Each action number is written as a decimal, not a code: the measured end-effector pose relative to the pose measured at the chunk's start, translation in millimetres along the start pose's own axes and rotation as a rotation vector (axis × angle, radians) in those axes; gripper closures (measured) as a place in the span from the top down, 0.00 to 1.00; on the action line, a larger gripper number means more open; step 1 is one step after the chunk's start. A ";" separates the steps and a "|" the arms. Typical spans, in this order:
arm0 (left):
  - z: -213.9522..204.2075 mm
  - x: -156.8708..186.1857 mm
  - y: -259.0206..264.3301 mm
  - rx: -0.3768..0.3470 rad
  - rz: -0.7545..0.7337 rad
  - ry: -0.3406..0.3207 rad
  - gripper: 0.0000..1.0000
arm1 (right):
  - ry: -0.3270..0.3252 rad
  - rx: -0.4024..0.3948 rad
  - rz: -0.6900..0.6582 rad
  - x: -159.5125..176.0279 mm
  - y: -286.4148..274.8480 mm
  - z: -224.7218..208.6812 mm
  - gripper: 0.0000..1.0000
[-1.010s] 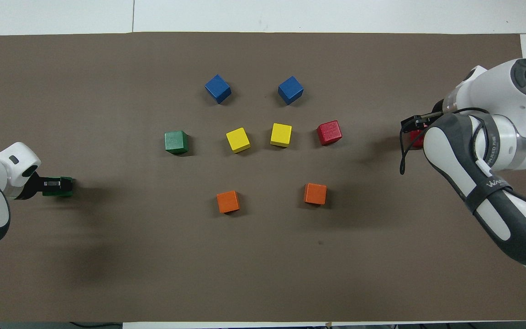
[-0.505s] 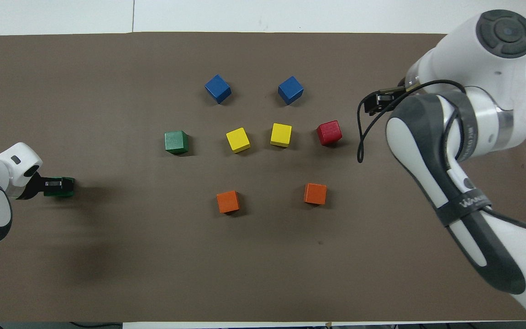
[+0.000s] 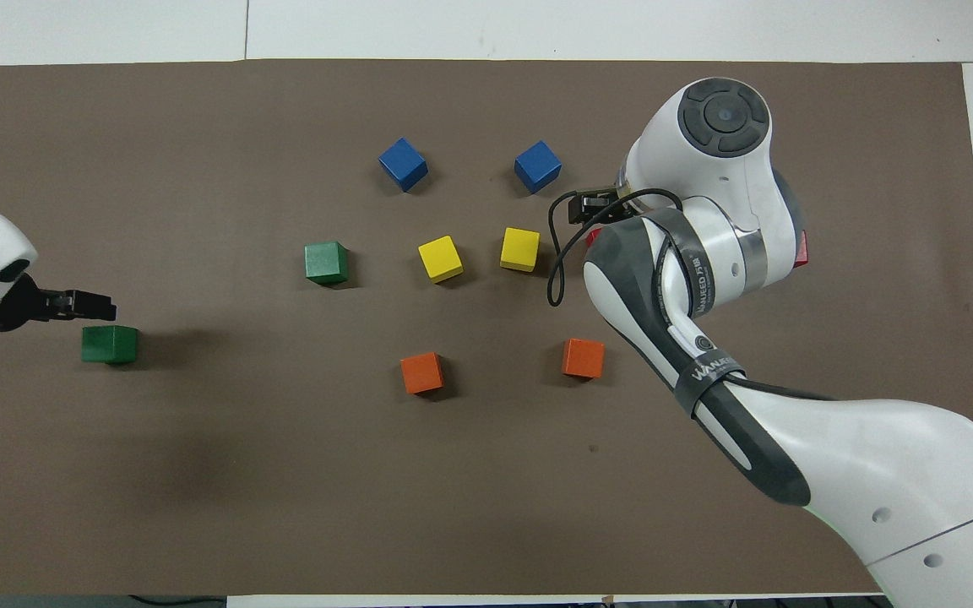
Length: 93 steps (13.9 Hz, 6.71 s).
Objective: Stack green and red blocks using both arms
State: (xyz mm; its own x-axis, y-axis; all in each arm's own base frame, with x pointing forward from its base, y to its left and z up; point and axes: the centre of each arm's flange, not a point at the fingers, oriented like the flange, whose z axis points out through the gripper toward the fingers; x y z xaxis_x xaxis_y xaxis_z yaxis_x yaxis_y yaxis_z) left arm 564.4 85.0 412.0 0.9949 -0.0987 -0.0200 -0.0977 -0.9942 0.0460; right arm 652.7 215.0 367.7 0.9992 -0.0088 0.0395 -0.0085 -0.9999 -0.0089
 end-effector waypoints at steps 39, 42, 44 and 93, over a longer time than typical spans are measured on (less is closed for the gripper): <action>-5.2 55.4 153.6 0.036 -0.185 -0.076 0.55 | -0.024 -0.029 -0.093 -21.6 245.8 8.4 0.55; -41.0 29.7 58.8 0.020 -0.132 -0.081 0.55 | -0.026 -0.029 -0.092 -23.7 246.8 8.4 0.55; -34.8 15.0 11.9 0.008 -0.112 -0.093 0.55 | -0.028 -0.029 -0.089 -24.3 248.8 9.0 0.55; -219.9 -38.1 81.2 0.016 -0.113 -0.142 1.00 | -0.096 -0.020 -0.108 -87.6 218.9 -249.4 1.00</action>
State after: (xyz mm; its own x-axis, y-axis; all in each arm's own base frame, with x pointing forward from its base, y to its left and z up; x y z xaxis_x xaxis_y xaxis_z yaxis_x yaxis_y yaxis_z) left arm 523.9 17.7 636.1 0.9862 0.0095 -0.1651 0.0129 -0.9997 0.0195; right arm 553.5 -5.3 611.5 0.9935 0.0985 -0.0566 0.0992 -0.9950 0.0100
